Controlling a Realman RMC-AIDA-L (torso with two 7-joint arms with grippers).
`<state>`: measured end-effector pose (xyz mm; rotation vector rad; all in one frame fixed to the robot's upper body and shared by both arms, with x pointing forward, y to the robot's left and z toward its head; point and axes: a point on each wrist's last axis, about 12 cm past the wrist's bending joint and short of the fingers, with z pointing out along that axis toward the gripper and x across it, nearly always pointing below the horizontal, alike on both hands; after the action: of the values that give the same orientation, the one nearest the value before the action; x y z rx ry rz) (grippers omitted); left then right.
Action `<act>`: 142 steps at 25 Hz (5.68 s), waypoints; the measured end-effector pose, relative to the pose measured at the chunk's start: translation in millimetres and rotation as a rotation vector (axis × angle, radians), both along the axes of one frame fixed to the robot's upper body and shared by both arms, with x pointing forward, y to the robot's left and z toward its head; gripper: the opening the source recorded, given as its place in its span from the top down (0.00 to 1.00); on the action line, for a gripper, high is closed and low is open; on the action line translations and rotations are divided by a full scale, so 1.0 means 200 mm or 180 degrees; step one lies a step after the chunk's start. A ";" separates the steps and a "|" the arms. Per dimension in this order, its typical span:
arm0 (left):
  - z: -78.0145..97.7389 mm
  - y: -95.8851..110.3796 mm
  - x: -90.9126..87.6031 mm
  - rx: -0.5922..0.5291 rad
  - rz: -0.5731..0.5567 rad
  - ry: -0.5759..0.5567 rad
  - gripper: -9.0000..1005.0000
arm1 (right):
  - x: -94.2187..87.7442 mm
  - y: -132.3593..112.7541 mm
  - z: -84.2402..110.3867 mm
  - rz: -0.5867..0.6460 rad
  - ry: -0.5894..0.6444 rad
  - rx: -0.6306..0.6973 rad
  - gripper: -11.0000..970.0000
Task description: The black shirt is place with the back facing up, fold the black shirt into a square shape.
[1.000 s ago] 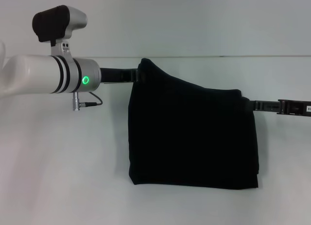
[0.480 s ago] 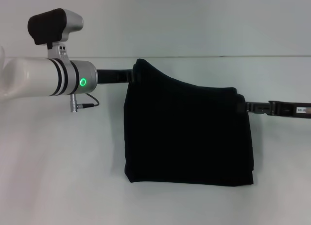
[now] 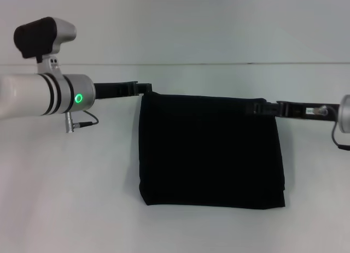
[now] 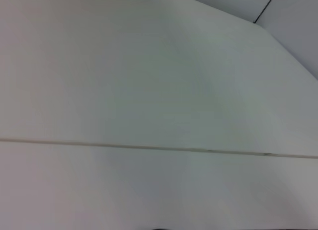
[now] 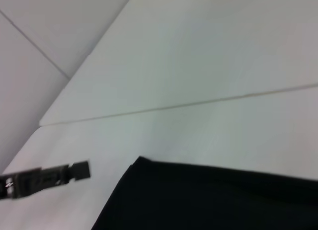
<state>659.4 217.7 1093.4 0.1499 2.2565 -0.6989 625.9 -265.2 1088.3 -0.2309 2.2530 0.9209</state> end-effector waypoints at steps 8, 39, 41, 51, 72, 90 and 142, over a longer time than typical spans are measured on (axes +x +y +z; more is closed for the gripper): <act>-0.03 0.02 -0.03 -0.0010 0.0040 0.0030 0.28 | 0.07 0.00 0.01 -0.0294 -0.0305 -0.0083 0.06; -0.02 0.02 -0.32 -0.0450 -0.1269 -0.0409 0.11 | 0.06 0.24 -0.05 0.0545 -0.0436 -0.0895 0.76; -0.02 0.01 -0.32 -0.0443 -0.1269 -0.0410 0.12 | 0.07 0.26 -0.06 0.0538 -0.0454 -0.0982 0.84; -0.02 0.01 -0.31 -0.0398 -0.1282 -0.0439 0.12 | 0.08 0.24 -0.07 0.0435 -0.0577 -0.1119 0.97; -0.02 0.01 -0.29 -0.0401 -0.1217 -0.0446 0.12 | 0.08 0.20 0.09 0.0564 -0.0789 -0.0883 0.46; -0.03 0.01 -0.29 -0.0377 -0.1143 -0.0429 0.12 | 0.03 0.19 0.00 0.0601 -0.0533 -0.0892 0.59; 0.18 0.00 -0.25 0.1029 -0.2521 -0.1225 0.11 | -0.01 0.08 0.25 0.1706 -0.0967 -0.1222 0.40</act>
<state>609.9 217.5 1129.2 1.2692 1.8769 -0.6098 623.2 -250.1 1138.2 -1.1117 2.0897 0.6373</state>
